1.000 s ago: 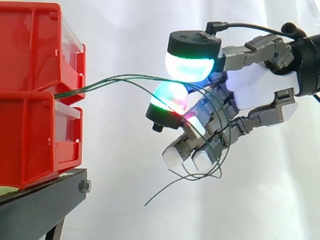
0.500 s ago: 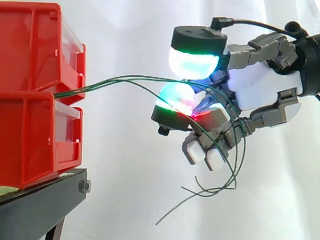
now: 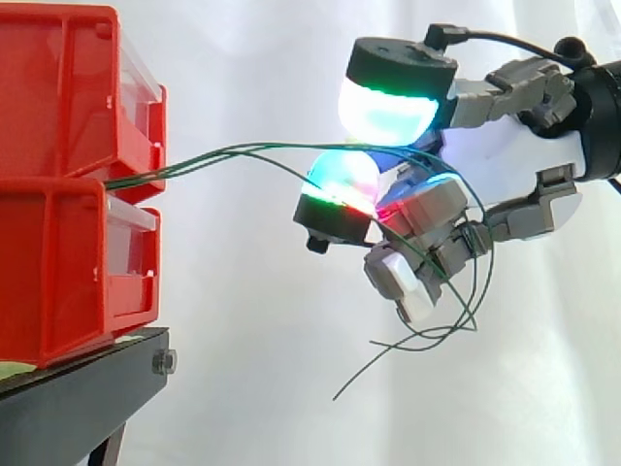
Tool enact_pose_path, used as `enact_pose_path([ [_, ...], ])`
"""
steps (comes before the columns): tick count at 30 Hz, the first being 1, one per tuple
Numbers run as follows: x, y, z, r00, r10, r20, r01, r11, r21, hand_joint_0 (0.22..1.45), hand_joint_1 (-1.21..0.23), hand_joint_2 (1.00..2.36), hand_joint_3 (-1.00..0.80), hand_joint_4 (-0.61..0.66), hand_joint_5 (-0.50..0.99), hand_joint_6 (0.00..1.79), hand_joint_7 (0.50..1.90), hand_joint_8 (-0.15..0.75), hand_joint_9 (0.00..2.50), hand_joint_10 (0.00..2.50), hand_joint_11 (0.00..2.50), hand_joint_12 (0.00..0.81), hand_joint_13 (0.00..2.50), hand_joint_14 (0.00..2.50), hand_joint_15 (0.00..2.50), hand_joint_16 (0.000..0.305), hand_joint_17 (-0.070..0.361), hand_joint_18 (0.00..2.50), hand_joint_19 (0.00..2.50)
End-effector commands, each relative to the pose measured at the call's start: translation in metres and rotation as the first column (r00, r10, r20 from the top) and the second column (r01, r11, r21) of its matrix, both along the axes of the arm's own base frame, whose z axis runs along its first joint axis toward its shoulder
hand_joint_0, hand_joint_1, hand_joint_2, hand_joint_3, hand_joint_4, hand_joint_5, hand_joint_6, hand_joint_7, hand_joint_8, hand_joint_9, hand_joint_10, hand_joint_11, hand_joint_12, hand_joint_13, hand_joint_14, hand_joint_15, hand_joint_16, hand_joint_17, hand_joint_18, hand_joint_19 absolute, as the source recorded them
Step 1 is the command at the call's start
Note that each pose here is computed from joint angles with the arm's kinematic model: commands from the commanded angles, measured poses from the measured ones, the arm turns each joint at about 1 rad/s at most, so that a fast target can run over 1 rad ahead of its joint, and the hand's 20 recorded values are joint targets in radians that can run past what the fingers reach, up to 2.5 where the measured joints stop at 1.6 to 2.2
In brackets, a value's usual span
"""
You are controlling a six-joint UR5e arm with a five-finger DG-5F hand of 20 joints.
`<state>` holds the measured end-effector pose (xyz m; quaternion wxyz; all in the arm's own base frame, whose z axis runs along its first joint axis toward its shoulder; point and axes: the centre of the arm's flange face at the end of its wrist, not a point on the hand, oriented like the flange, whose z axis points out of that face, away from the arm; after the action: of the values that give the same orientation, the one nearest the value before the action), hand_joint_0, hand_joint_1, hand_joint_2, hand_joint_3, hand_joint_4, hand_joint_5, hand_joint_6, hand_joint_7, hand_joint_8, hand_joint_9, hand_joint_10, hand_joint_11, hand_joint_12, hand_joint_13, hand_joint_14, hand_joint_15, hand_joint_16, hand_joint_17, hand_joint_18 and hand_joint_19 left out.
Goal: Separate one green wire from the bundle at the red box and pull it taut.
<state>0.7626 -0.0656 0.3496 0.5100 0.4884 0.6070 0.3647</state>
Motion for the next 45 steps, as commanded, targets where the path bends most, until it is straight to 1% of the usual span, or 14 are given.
enact_pose_path([
  [1,0.0,-0.001,0.005,1.0,-0.002,0.002,0.002,1.0,-0.001,0.59,-0.77,1.0,-0.43,0.18,-0.2,0.9,0.97,0.294,1.04,0.25,1.47,0.377,0.91,0.02,0.9,0.049,0.11,0.78,0.5],
  [2,0.0,0.0,0.005,1.0,-0.001,0.001,0.001,1.0,0.0,0.59,-0.77,1.0,-0.44,0.18,-0.2,0.9,0.97,0.289,1.04,0.26,1.46,0.377,0.91,0.02,0.9,0.049,0.11,0.78,0.5],
  [5,-0.001,-0.002,0.005,1.0,-0.002,-0.009,0.002,1.0,-0.001,0.6,-0.77,1.0,-0.43,0.18,-0.2,0.9,0.97,0.29,1.04,0.27,1.45,0.377,0.92,0.02,0.9,0.049,0.11,0.78,0.51],
  [13,0.0,0.0,0.004,1.0,-0.001,-0.005,0.001,1.0,-0.001,0.61,-0.8,1.01,-0.41,0.18,-0.2,0.9,0.98,0.287,1.02,0.35,1.47,0.373,0.91,0.02,0.88,0.049,0.111,0.79,0.51],
  [20,0.0,0.0,0.004,1.0,0.0,-0.004,0.0,1.0,0.003,0.59,-0.83,1.0,-0.47,0.18,-0.21,0.9,0.97,0.29,0.97,0.43,1.42,0.376,0.9,0.02,0.87,0.051,0.114,0.79,0.5],
  [24,-0.001,0.002,-0.002,0.9999,0.001,-0.011,-0.001,0.9999,0.011,0.57,-0.8,1.0,-0.48,0.18,-0.21,0.9,0.96,0.294,0.96,0.45,1.41,0.377,0.9,0.02,0.88,0.051,0.116,0.79,0.51],
  [25,-0.001,0.002,-0.007,0.9999,0.0,-0.011,0.0,0.9999,0.015,0.57,-0.8,1.0,-0.48,0.18,-0.21,0.9,0.96,0.294,0.96,0.45,1.41,0.377,0.9,0.02,0.87,0.051,0.116,0.79,0.5],
  [26,-0.001,0.002,-0.009,1.0,0.001,-0.009,-0.001,0.9998,0.017,0.57,-0.79,1.0,-0.48,0.18,-0.21,0.9,0.96,0.294,0.96,0.45,1.4,0.376,0.9,0.02,0.87,0.052,0.116,0.79,0.5],
  [30,0.001,0.003,-0.013,0.9998,0.014,0.011,-0.014,0.9995,0.027,0.6,-0.82,1.01,-0.41,0.18,-0.21,0.9,0.97,0.289,0.97,0.42,1.41,0.375,0.9,0.02,0.86,0.051,0.114,0.79,0.5],
  [33,0.001,0.004,-0.012,0.9996,0.025,0.015,-0.025,0.9991,0.035,0.61,-0.82,1.01,-0.35,0.16,-0.21,0.9,0.98,0.29,0.97,0.41,1.42,0.373,0.9,0.02,0.84,0.051,0.114,0.79,0.5],
  [36,0.002,0.003,-0.012,0.9996,0.025,0.017,-0.025,0.9991,0.035,0.62,-0.83,1.01,-0.33,0.15,-0.21,0.9,0.99,0.288,0.97,0.41,1.42,0.375,0.9,0.02,0.84,0.051,0.114,0.79,0.51],
  [41,0.002,0.004,-0.012,0.9995,0.026,0.02,-0.027,0.999,0.037,0.64,-0.86,1.01,-0.39,0.17,-0.21,0.91,0.97,0.284,0.96,0.39,1.42,0.373,0.89,0.02,0.82,0.051,0.114,0.79,0.49],
  [43,0.002,0.002,-0.011,0.9995,0.022,0.021,-0.023,0.999,0.039,0.65,-0.88,1.0,-0.45,0.17,-0.21,0.91,0.96,0.288,0.96,0.38,1.41,0.372,0.89,0.02,0.82,0.05,0.113,0.8,0.5],
  [45,0.002,0.003,-0.01,0.9992,0.034,0.021,-0.035,0.9985,0.042,0.66,-0.88,1.0,-0.5,0.17,-0.21,0.91,0.96,0.291,0.96,0.38,1.41,0.373,0.89,0.02,0.81,0.05,0.113,0.81,0.5],
])
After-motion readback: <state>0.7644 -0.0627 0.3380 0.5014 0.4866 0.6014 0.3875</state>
